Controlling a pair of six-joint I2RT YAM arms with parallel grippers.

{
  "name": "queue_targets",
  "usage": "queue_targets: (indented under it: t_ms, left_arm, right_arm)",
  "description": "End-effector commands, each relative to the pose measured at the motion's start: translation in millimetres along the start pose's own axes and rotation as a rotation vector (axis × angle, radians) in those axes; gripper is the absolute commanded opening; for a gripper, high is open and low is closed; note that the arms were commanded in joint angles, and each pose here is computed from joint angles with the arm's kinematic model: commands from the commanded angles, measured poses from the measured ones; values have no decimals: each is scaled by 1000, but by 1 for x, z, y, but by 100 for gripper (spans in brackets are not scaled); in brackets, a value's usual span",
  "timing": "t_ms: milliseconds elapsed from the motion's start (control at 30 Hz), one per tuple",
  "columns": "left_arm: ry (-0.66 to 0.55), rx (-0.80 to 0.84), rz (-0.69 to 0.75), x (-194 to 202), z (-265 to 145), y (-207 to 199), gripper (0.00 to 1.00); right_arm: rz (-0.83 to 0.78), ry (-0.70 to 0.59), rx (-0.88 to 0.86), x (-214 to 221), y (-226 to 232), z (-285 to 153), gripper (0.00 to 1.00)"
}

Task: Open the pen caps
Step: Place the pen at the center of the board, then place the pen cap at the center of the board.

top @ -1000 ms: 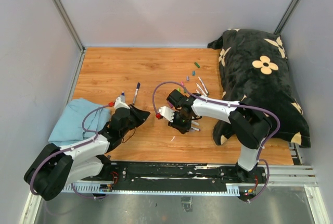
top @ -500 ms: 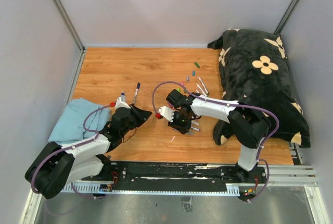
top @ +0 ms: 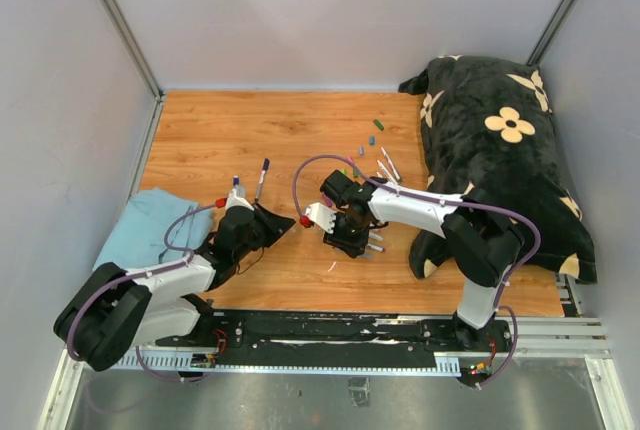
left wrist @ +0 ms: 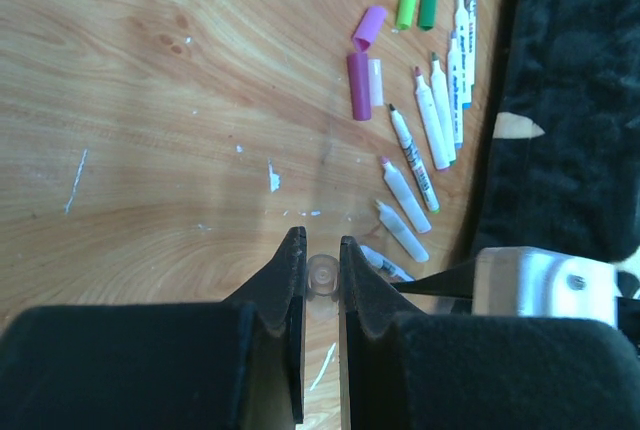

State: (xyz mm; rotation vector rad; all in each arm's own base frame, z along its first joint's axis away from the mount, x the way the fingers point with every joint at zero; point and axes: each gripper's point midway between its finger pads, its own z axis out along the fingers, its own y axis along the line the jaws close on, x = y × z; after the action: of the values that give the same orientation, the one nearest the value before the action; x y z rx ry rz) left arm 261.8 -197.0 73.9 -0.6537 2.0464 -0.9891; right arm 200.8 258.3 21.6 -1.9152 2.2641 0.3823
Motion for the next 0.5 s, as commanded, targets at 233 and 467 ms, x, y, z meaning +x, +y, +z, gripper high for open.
queue_targets:
  t_ms: [233, 467]
  left_arm:
    - [61, -15, -13, 10, 14, -3, 1]
    - [97, -48, 14, 20, 24, 1, 2]
  right_arm:
    - [-61, -58, 43, -16, 2, -26, 40]
    - [-77, -78, 58, -18, 1, -34, 41]
